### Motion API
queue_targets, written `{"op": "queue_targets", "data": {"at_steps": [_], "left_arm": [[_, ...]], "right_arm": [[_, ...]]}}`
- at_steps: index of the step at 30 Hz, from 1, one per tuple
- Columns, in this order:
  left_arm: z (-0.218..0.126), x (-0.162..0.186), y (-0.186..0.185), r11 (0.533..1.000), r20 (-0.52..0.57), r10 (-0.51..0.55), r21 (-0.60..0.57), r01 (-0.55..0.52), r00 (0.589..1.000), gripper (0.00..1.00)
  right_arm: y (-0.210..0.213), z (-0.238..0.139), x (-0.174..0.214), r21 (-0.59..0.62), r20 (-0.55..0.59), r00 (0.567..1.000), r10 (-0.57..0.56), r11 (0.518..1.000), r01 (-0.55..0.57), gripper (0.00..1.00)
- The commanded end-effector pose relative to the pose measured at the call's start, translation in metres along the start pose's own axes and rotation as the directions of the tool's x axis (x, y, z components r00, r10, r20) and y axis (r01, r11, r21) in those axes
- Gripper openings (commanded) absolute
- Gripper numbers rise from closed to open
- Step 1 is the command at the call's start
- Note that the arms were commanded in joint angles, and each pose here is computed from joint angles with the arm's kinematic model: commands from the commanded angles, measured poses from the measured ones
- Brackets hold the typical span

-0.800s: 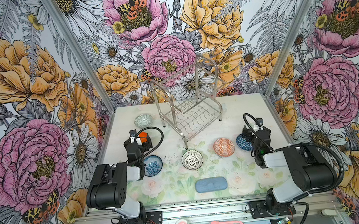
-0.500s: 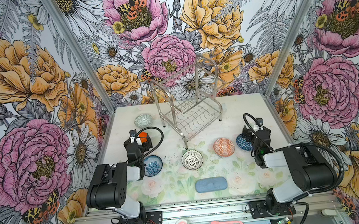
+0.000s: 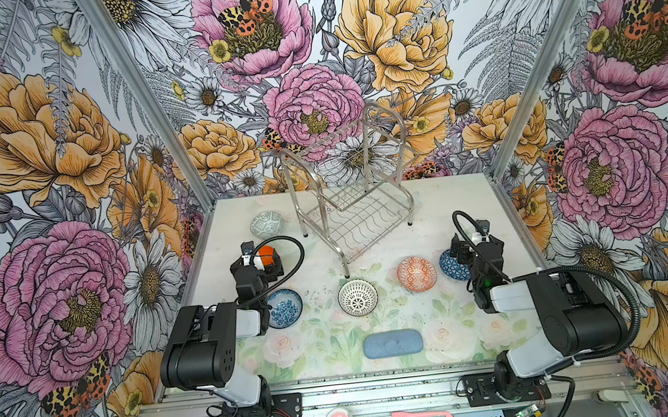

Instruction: Load the bowls into the dish rack

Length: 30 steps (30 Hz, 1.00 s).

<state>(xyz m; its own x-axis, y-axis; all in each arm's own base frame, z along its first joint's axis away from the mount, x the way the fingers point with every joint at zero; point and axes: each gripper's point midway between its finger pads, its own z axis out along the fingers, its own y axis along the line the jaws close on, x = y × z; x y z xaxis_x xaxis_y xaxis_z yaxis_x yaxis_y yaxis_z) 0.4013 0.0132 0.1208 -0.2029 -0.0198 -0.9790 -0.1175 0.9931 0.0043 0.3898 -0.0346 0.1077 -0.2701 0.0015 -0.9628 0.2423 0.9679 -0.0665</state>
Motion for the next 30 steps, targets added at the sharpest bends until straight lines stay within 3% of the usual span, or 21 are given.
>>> {"op": "queue_targets", "data": {"at_steps": [1, 30], "left_arm": [[-0.0014, -0.0096, -0.003, 1.0, 0.035, 0.009, 0.011, -0.01, 0.999, 0.99], [0.0035, -0.0086, 0.0026, 0.999, 0.012, -0.03, 0.034, 0.029, 0.999, 0.99]], "right_arm": [[0.0002, 0.0033, -0.0092, -0.006, 0.022, 1.0, 0.006, 1.0, -0.006, 1.0], [-0.0001, 0.0035, -0.0093, -0.005, 0.022, 1.0, 0.007, 1.0, -0.007, 0.99]]}}
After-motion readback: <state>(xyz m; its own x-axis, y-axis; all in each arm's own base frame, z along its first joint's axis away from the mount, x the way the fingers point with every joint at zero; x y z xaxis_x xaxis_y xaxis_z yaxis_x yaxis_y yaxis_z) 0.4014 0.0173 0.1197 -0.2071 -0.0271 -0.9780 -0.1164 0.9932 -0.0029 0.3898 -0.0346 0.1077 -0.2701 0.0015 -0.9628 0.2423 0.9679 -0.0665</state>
